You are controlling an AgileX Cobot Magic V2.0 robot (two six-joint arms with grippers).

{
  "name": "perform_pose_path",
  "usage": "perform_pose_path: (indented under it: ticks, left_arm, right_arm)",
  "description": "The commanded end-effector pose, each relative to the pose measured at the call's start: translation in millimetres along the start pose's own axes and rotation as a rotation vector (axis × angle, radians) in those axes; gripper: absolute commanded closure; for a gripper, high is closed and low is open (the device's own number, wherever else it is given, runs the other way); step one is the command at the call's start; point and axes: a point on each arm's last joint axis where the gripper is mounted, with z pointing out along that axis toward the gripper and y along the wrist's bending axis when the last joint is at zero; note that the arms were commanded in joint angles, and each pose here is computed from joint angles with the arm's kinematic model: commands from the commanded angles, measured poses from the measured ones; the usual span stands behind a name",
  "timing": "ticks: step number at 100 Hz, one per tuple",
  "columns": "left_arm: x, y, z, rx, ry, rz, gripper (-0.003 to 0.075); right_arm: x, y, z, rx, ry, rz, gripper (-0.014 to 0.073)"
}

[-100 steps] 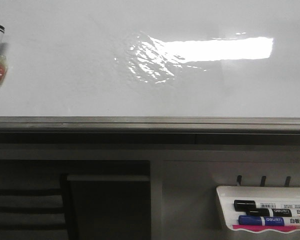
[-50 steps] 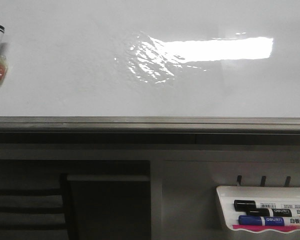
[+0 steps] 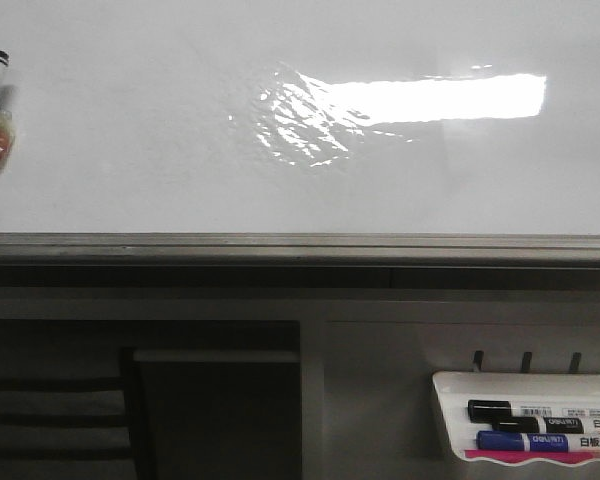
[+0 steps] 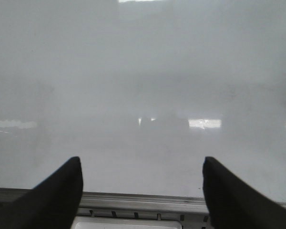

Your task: Write number 7 on whiteboard

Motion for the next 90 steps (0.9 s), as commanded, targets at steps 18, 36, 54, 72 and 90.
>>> perform_pose_path:
  ticks: [18, 36, 54, 72, 90]
  left_arm:
    - [-14.2, -0.1, 31.2, -0.019, -0.121, 0.015, 0.03]
    - [-10.2, 0.6, 43.1, -0.023, -0.102, 0.018, 0.03]
    - [-8.7, 0.5, 44.2, -0.022, -0.089, 0.018, 0.0392]
    - [-8.7, 0.5, 44.2, -0.022, -0.089, 0.018, 0.0543]
    - [-8.7, 0.5, 44.2, -0.022, -0.089, 0.018, 0.0629]
  right_arm:
    - [-16.4, 0.0, -1.2, 0.004, -0.091, -0.009, 0.0124]
    - [-16.4, 0.0, -1.2, 0.004, -0.091, -0.009, 0.0124]
    - [-16.4, 0.0, -1.2, 0.004, -0.091, -0.009, 0.0124]
    - [-16.4, 0.0, -1.2, 0.004, -0.091, -0.009, 0.0124]
    - [-16.4, 0.0, -1.2, 0.004, -0.091, -0.009, 0.0124]
